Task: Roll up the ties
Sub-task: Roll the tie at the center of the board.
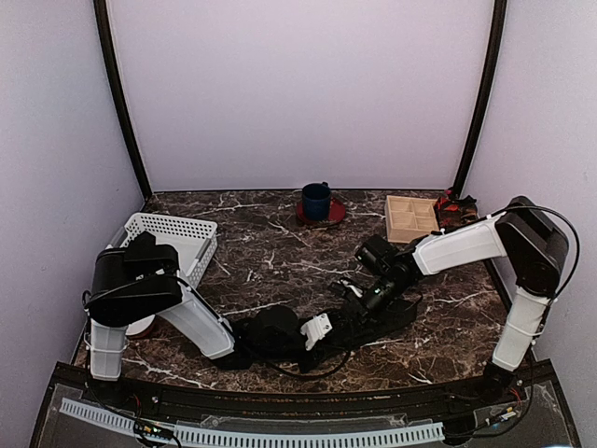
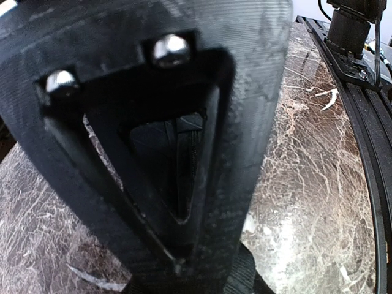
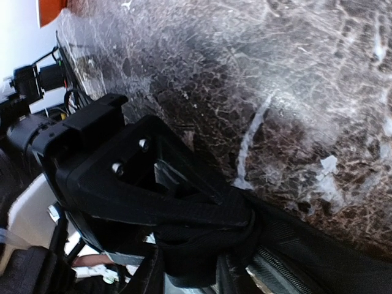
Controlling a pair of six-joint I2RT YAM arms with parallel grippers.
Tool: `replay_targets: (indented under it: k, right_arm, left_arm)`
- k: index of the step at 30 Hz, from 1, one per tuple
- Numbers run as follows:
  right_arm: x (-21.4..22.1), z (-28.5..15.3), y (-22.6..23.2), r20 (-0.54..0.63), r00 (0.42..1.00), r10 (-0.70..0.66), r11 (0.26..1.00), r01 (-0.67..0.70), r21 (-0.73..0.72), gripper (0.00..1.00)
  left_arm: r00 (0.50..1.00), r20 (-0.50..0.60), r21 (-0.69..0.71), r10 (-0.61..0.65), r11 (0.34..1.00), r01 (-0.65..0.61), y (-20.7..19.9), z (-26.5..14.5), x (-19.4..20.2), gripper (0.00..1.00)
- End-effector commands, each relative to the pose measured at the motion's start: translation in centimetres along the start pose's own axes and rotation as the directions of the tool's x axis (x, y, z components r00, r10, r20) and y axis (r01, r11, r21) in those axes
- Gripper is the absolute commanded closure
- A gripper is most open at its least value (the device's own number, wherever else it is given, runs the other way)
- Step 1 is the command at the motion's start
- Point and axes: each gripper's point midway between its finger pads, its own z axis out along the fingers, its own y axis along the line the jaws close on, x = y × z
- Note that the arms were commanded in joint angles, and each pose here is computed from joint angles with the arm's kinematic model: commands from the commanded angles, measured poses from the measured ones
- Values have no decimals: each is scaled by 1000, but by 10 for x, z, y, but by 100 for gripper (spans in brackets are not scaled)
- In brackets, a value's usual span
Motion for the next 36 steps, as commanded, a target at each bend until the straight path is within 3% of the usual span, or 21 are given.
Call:
replay_targets:
  k: [1,5,8,12,16,21,31,36]
  right_arm:
    - [-2,6,-9,-4,1000,4,998,-4,57,78]
    - [2,9,-13,-17,1000,14,998,-13,58,100]
    - [6,10,-19,-21,1000,23,998,-21,57,100]
    - [9,6,-28,0,1000,31,997,-31,65,100]
    - [9,0,-42,28,998,51,996,-53,76,100]
    - [8,-10,-61,72,994,81,991,-88,96,100]
    - [17,-12,-86,87,990,110,981,-122,148,100]
    - [28,-7,-104,82,989,121,972,-135,193,100]
  left_arm:
    - [968,-252,26,-4,1000,11,-7,-9,73,65]
    - [966,-258,22,-11,1000,17,-6,-9,74,63]
    - [968,-251,13,-19,1000,23,-4,-9,71,58]
    - [985,-171,-12,-26,1000,24,1,-17,52,33]
    - [999,-46,-29,-9,1000,8,5,-29,23,21]
    - [1000,11,-25,-10,1000,10,4,-30,8,16]
    - [992,51,-27,-112,993,113,3,-7,-1,17]
    - [992,74,-8,-106,994,107,-2,6,-8,16]
